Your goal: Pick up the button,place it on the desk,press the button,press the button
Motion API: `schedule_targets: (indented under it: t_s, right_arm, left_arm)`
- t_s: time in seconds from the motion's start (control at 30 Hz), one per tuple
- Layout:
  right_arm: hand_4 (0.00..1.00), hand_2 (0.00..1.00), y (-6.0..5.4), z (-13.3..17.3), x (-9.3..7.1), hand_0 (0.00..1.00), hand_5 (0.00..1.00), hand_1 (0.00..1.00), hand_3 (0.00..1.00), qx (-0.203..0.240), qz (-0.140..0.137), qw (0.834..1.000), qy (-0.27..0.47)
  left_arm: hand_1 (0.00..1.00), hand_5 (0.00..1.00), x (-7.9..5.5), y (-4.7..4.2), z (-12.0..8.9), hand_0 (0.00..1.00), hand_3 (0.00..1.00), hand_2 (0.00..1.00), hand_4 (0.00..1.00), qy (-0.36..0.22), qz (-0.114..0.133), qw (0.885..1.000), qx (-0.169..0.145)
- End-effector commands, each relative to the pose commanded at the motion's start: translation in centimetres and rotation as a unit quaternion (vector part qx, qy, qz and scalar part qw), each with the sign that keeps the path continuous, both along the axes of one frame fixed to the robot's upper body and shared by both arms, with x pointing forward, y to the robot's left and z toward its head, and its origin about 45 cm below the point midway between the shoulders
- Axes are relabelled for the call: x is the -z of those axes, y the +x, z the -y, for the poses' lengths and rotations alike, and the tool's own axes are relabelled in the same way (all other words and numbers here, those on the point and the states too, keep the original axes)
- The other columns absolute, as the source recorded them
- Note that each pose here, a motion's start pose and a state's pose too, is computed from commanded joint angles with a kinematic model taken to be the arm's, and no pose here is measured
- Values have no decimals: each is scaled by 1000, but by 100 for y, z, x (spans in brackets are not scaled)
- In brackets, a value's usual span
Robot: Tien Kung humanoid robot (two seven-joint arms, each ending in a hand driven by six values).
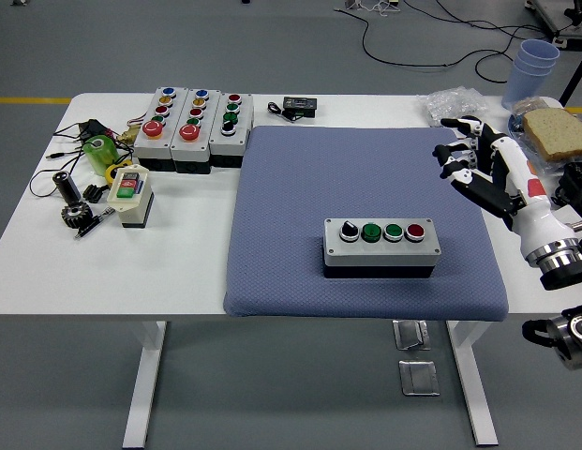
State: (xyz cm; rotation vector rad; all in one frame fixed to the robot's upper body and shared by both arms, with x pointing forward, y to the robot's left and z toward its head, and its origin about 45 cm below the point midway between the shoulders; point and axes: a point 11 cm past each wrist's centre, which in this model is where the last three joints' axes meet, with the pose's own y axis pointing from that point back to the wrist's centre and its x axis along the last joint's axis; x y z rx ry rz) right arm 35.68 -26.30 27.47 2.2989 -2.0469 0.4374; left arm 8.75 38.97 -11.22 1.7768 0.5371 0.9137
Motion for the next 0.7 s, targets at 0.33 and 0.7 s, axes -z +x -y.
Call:
schedule_targets:
  t_s: [0.33, 0.7]
  right_arm:
    - [706, 797, -37, 245, 395, 768, 465, 723, 778, 39, -104, 974, 198]
    - [709, 774, -83, 380, 656, 748, 488, 721, 771, 68, -169, 932, 313]
  left_arm:
    - [606, 856, 15, -67, 8, 645, 560, 600, 314, 0, -8, 1000, 6]
    - [606, 858, 17, -81, 6, 646, 562, 601, 313, 0, -9, 1000, 6]
